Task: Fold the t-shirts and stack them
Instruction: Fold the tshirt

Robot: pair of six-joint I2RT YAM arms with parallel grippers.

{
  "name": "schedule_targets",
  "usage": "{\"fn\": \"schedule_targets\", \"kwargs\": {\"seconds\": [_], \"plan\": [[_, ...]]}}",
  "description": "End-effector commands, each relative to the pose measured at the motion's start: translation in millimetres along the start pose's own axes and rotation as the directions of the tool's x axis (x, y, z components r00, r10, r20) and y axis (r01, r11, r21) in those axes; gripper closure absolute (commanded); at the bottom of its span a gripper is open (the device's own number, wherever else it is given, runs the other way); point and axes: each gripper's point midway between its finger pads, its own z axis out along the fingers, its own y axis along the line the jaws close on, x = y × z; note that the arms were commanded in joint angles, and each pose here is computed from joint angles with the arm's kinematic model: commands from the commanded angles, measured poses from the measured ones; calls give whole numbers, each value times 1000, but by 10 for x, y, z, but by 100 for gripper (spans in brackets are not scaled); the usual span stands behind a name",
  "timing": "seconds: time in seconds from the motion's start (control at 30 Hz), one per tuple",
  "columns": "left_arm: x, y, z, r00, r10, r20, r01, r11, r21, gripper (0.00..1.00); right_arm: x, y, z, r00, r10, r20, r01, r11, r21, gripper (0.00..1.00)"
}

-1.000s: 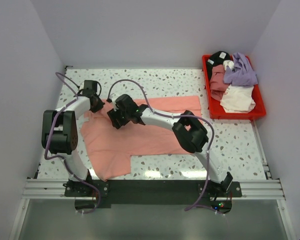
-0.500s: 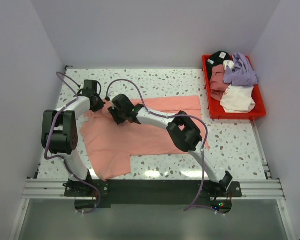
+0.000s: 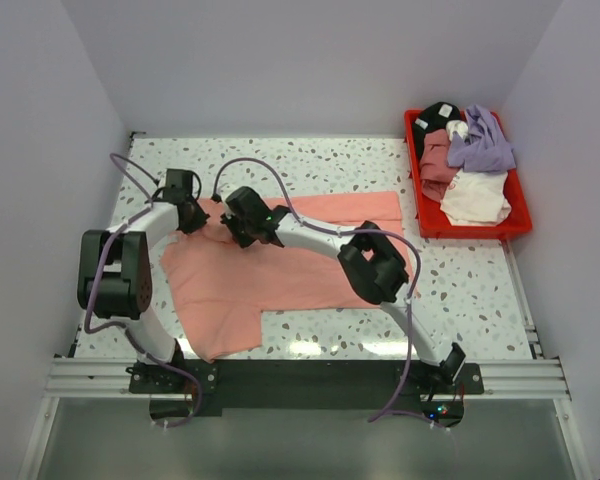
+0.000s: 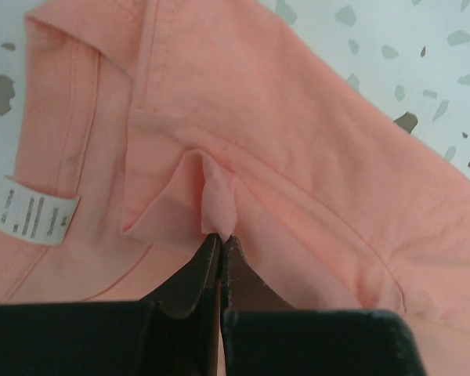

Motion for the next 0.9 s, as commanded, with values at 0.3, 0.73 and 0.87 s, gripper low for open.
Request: {"fn": "schedule_targets", "kwargs": {"seconds": [0.3, 0.73, 0.87], "plan": [[282, 384, -518, 995, -102, 24, 103, 993, -51, 100, -198, 187, -627, 995, -98, 2, 98, 988, -116, 89], [757, 552, -827, 995, -95, -16, 93, 992, -81, 100, -52, 162, -821, 990, -135, -44, 128, 984, -126, 84], [894, 700, -819, 995, -91, -36, 86, 986, -141, 84, -3, 166, -872, 989, -136, -61, 127, 983, -134, 65]]}}
